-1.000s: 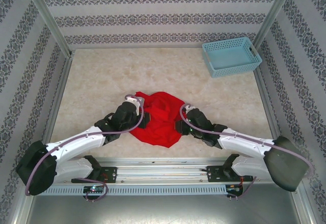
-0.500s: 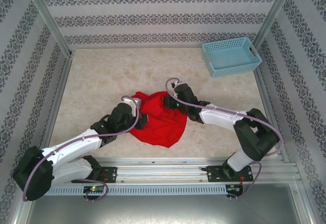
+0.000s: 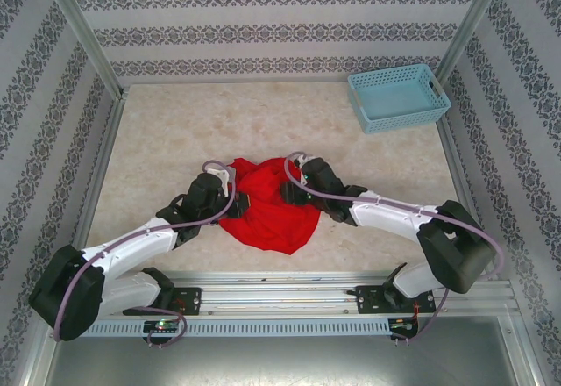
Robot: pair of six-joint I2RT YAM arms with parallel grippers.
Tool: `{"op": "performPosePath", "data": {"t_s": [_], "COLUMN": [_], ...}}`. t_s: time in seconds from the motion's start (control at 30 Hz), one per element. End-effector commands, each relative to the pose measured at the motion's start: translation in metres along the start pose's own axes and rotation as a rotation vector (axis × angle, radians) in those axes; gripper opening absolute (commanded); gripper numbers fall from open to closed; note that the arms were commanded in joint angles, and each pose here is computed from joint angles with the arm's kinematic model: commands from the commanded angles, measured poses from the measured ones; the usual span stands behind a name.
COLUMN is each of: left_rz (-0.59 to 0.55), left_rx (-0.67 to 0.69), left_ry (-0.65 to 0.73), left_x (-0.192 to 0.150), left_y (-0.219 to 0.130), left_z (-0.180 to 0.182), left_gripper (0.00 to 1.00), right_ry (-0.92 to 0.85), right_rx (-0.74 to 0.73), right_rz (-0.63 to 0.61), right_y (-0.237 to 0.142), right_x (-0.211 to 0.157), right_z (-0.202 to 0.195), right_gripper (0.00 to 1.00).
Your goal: Fold the inside-out t-shirt
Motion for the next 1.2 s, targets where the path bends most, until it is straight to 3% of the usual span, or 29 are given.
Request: {"op": "performPosePath", "data": {"t_s": [0.0, 0.17, 0.27, 0.33, 0.43, 0.6, 0.77, 0.93, 1.03, 1.07, 1.17], "left_rz": [-0.023, -0.026, -0.027, -0.031, -0.044, -0.083, -0.044, 0.008, 0.01, 0.013, 0.028], "left_rx": [-0.053, -0.04, -0.03, -0.021, 0.019, 0.169, 0.061, 0.006, 0.004, 0.01, 0.008], "left_ry": [-0.022, -0.019, -0.021, -0.02, -0.022, -0.123, -0.152, -0.144, -0.13, -0.125, -0.124], "left_x": [0.006, 0.007, 0.007, 0.008, 0.011, 0.025, 0.031, 0.033, 0.035, 0.035, 0.034], "left_y": [-0.001, -0.003, -0.003, -0.003, -0.003, -0.01, -0.003, 0.003, 0.001, 0.001, 0.0], "left_z": [-0.006, -0.006, -0.005, -0.004, -0.001, 0.025, 0.04, 0.033, 0.03, 0.03, 0.028], "left_gripper": [0.0, 0.0, 0.0, 0.0, 0.0, 0.0, 0.0, 0.0, 0.0, 0.0, 0.0], "right_ry": [-0.087, -0.134, -0.156, -0.16, -0.155, 0.01, 0.418, 0.446, 0.467, 0.464, 0.369], "right_rx": [-0.118, -0.232, -0.327, -0.372, -0.395, -0.359, -0.123, -0.118, -0.217, -0.259, -0.296], "right_rz": [0.054, 0.087, 0.096, 0.083, 0.057, -0.019, -0.184, -0.115, -0.104, -0.101, -0.09], "right_y": [0.006, 0.013, 0.012, 0.008, -0.002, -0.049, -0.076, -0.066, -0.068, -0.073, -0.085], "right_x": [-0.012, -0.014, -0.014, -0.013, -0.012, -0.025, -0.052, -0.049, -0.047, -0.044, -0.033], "right_z": [-0.001, -0.002, -0.006, -0.009, -0.011, -0.044, -0.095, -0.096, -0.103, -0.107, -0.105], "right_gripper": [0.49, 0.5, 0.42, 0.29, 0.0, 0.0, 0.0, 0.0, 0.0, 0.03, 0.41]}}
Point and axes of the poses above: each hand's point on the last joint's axis, 136 mm out from that joint toward the fingers, its own y axis out along the fingers, its own z axis along the line the jaws close on, x = y × z, the point moved 10 cm from there along -y, back along the fingers, and after that the axes turned 11 degrees about -y, right-handed, at the moved point
